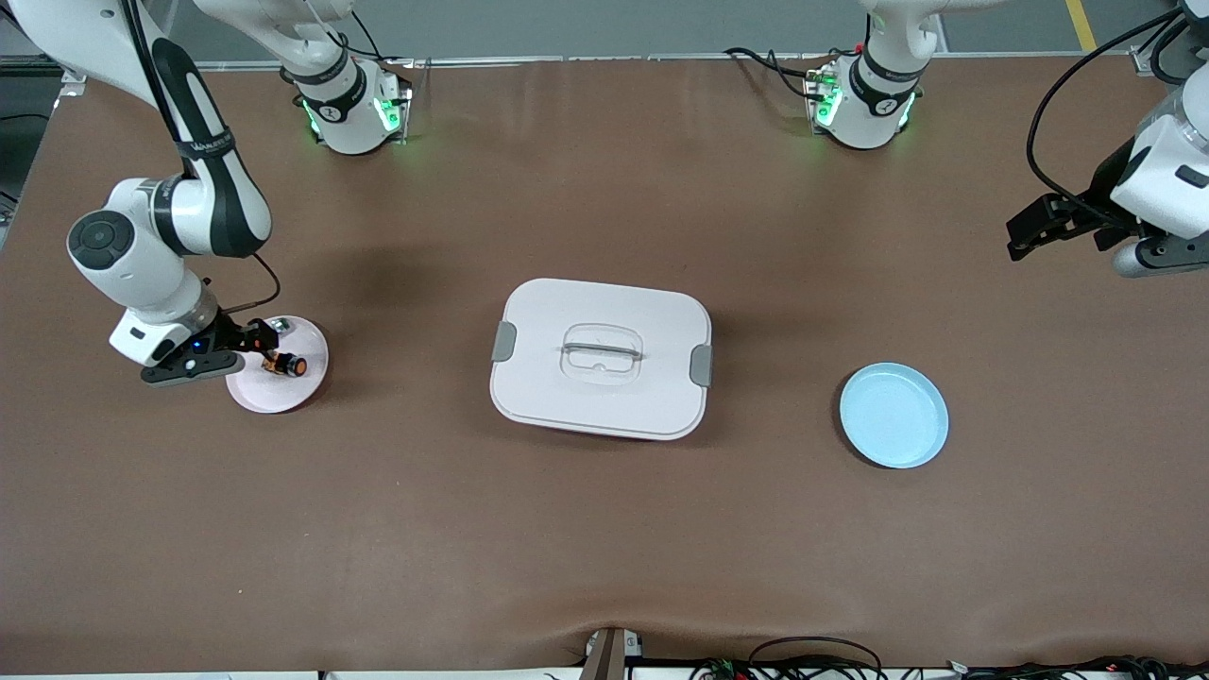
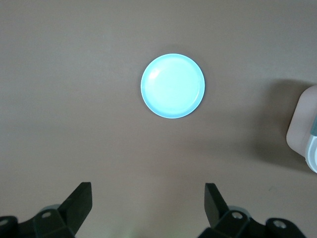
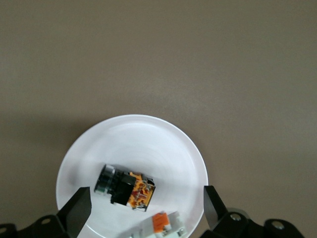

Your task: Transfer orange switch to right arm and place

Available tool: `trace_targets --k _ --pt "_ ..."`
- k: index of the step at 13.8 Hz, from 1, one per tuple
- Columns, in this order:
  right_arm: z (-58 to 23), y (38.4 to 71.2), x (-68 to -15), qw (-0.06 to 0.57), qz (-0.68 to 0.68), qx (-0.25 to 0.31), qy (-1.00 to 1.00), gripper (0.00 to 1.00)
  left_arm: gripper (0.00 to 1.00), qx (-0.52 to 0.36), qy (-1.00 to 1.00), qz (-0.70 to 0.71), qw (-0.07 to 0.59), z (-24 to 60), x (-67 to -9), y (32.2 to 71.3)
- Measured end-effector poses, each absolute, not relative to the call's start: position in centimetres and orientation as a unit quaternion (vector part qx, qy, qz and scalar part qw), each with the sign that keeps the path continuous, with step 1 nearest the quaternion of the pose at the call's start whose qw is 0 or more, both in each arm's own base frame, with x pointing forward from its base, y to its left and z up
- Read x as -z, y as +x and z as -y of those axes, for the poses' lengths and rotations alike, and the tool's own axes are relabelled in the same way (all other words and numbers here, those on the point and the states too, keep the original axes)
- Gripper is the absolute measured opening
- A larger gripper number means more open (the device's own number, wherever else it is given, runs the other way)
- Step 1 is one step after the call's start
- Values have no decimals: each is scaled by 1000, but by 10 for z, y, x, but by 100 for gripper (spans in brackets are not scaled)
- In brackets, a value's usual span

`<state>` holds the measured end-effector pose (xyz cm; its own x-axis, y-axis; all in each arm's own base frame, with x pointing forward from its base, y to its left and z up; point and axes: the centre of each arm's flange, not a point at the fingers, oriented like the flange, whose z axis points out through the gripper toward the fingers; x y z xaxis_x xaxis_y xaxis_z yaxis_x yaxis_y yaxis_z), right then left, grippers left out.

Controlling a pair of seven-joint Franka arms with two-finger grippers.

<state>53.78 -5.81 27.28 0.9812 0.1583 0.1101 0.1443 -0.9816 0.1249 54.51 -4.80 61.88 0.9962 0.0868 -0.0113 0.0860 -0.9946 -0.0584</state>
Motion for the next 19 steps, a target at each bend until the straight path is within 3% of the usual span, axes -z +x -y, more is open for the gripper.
trace_targets --k 6,11,19 --pt "34 550 -311 57 -35 -52 996 100 100 -7 -999 43 29 48 -619 545" --pt "34 575 -390 56 -20 -69 996 100 100 -7 -999 43 29 48 -619 545" --pt "33 558 -524 39 3 -27 999 100 100 -7 -999 43 29 48 -619 545"
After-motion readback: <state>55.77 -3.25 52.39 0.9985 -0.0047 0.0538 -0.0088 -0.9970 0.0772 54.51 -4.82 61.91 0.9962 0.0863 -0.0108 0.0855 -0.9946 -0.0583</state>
